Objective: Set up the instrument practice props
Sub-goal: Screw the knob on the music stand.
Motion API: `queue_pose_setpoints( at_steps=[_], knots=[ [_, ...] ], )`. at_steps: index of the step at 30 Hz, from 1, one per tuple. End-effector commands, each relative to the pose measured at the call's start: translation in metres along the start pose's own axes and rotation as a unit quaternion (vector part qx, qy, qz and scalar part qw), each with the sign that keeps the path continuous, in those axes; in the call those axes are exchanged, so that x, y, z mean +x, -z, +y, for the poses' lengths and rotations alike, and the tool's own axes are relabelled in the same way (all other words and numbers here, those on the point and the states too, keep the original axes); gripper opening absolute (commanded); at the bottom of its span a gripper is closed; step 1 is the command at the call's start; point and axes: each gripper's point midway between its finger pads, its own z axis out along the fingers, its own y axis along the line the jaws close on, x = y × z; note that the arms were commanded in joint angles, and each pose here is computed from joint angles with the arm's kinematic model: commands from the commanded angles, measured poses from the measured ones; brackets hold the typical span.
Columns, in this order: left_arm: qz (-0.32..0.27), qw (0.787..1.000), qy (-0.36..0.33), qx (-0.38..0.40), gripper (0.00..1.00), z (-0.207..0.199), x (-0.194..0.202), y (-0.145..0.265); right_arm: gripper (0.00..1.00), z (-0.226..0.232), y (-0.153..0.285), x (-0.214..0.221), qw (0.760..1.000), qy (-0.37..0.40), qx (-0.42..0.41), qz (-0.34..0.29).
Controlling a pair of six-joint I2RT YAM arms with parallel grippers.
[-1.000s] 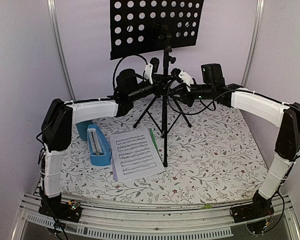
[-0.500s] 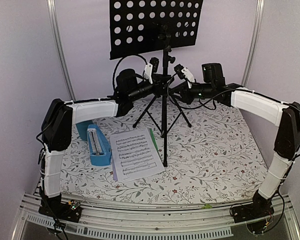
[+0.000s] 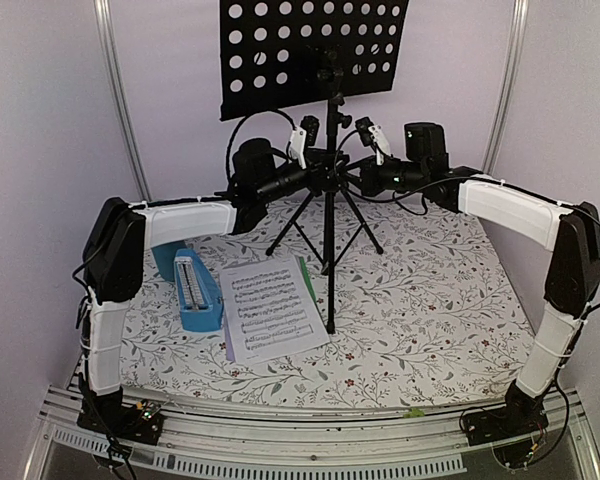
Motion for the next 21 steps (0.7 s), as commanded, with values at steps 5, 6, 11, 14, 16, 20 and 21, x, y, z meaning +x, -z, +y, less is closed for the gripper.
queue_pose_setpoints(
  at_steps=[5,6,11,14,16,20,21],
  knots=[
    [0.061,0.998,0.011,0.02,0.0,-0.014,0.036,-0.002,0.12,-0.002,0.005,-0.018,0.999,-0.028,0.015,-0.034],
    [0.061,0.998,0.012,0.019,0.0,-0.013,0.035,-0.002,0.17,-0.002,0.006,-0.019,0.999,-0.028,0.017,-0.034],
    [0.059,0.998,0.01,0.019,0.0,-0.012,0.033,-0.002,0.37,-0.004,0.011,-0.023,0.998,-0.03,0.03,-0.035],
    [0.057,0.998,0.009,0.019,0.0,-0.011,0.03,-0.002,0.47,-0.006,0.014,-0.025,0.998,-0.032,0.041,-0.036],
    [0.056,0.998,0.009,0.019,0.0,-0.011,0.029,-0.002,0.54,-0.007,0.017,-0.027,0.998,-0.034,0.046,-0.038],
    [0.054,0.998,0.008,0.021,0.0,-0.011,0.026,-0.002,0.71,-0.009,0.023,-0.031,0.997,-0.039,0.06,-0.04],
    [0.054,0.998,0.008,0.021,0.0,-0.011,0.026,-0.002,0.73,-0.01,0.025,-0.032,0.996,-0.04,0.065,-0.041]
  ],
)
